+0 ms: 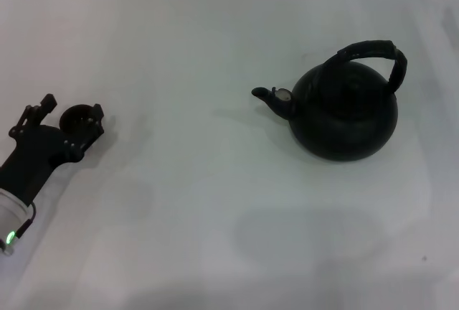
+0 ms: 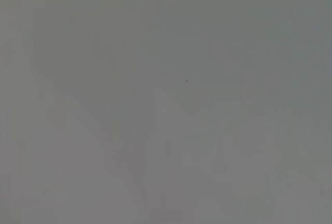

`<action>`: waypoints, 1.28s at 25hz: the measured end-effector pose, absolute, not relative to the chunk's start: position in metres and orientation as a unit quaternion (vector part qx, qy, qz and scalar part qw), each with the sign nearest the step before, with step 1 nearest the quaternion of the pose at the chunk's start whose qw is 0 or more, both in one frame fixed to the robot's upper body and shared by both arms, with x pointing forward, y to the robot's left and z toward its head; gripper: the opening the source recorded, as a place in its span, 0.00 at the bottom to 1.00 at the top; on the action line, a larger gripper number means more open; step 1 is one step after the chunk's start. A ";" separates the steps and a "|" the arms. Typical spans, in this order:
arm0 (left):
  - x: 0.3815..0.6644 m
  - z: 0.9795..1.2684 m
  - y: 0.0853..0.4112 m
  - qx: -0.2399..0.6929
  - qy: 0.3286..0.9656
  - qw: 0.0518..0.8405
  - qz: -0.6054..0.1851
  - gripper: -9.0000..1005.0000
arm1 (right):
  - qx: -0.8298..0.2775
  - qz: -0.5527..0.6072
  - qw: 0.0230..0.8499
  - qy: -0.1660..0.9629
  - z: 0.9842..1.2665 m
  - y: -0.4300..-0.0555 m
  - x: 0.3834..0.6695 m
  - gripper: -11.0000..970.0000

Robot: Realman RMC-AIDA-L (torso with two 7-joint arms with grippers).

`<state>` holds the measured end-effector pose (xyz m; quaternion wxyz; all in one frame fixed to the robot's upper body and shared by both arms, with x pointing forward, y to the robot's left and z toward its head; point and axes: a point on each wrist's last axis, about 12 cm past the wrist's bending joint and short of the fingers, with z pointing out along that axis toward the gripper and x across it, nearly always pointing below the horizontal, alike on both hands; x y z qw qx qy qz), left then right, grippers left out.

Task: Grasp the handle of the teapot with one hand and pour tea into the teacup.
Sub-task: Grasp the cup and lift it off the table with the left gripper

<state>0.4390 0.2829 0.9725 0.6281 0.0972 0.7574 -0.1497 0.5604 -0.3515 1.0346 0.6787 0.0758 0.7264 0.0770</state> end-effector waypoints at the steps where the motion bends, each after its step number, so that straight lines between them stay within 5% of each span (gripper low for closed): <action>1: 0.439 0.972 0.283 0.098 0.758 0.627 -0.150 0.87 | 0.076 0.077 0.679 0.726 1.035 -0.351 0.560 0.87; 32: 0.443 0.970 0.278 0.113 0.766 0.613 -0.156 0.87 | 0.073 0.077 0.682 0.723 1.038 -0.350 0.565 0.87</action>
